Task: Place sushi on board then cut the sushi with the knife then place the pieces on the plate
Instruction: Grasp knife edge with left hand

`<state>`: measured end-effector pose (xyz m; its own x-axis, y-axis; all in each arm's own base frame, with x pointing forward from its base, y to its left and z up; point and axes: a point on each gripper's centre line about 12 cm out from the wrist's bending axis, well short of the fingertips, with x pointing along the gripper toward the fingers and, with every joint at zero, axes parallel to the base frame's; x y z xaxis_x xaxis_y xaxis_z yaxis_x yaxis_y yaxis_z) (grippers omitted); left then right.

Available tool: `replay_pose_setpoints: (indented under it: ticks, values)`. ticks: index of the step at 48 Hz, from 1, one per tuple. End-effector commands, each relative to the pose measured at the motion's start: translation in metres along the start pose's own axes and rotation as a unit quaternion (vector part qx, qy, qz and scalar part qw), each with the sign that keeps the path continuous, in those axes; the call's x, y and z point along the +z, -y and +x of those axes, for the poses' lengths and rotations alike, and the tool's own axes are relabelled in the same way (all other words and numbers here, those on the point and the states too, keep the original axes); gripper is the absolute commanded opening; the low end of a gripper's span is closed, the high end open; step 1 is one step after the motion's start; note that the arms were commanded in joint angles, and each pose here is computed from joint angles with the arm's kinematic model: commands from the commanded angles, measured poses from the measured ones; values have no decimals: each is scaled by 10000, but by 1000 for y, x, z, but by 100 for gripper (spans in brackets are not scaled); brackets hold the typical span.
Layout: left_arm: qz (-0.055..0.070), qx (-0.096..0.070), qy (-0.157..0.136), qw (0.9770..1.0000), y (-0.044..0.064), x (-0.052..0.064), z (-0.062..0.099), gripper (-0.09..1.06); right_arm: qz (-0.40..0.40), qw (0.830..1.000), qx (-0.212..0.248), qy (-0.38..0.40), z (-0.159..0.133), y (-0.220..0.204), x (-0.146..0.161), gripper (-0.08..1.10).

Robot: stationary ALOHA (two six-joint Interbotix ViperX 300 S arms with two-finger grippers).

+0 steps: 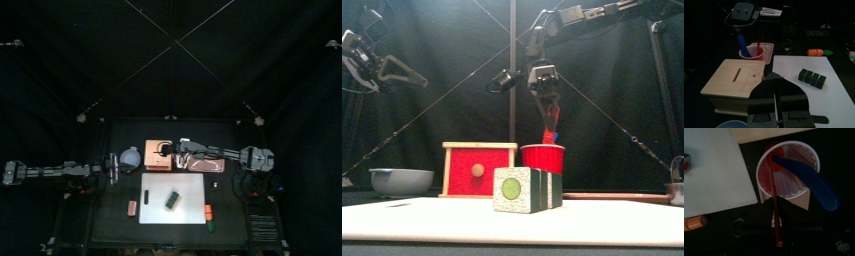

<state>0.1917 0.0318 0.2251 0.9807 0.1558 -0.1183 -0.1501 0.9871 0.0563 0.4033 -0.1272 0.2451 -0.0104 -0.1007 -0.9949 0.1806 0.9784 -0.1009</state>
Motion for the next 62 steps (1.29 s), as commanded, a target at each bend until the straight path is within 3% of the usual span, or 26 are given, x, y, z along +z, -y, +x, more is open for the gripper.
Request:
replay_pose_setpoints:
  ticks: [1,24,42,62]
  values:
    - [-1,20,68,10000,-1,5,1,-2,47,9998,24,214,-18,3,0,46]
    - [-8,21,68,10000,-1,5,1,-2,157,9990,-25,409,-52,12,0,46]
    - [-9,28,-17,10000,-1,3,2,-2,218,9986,-20,473,-62,17,1,42]
    - [-21,67,4,10000,-3,5,2,-2,359,9951,-48,916,-108,24,-17,40]
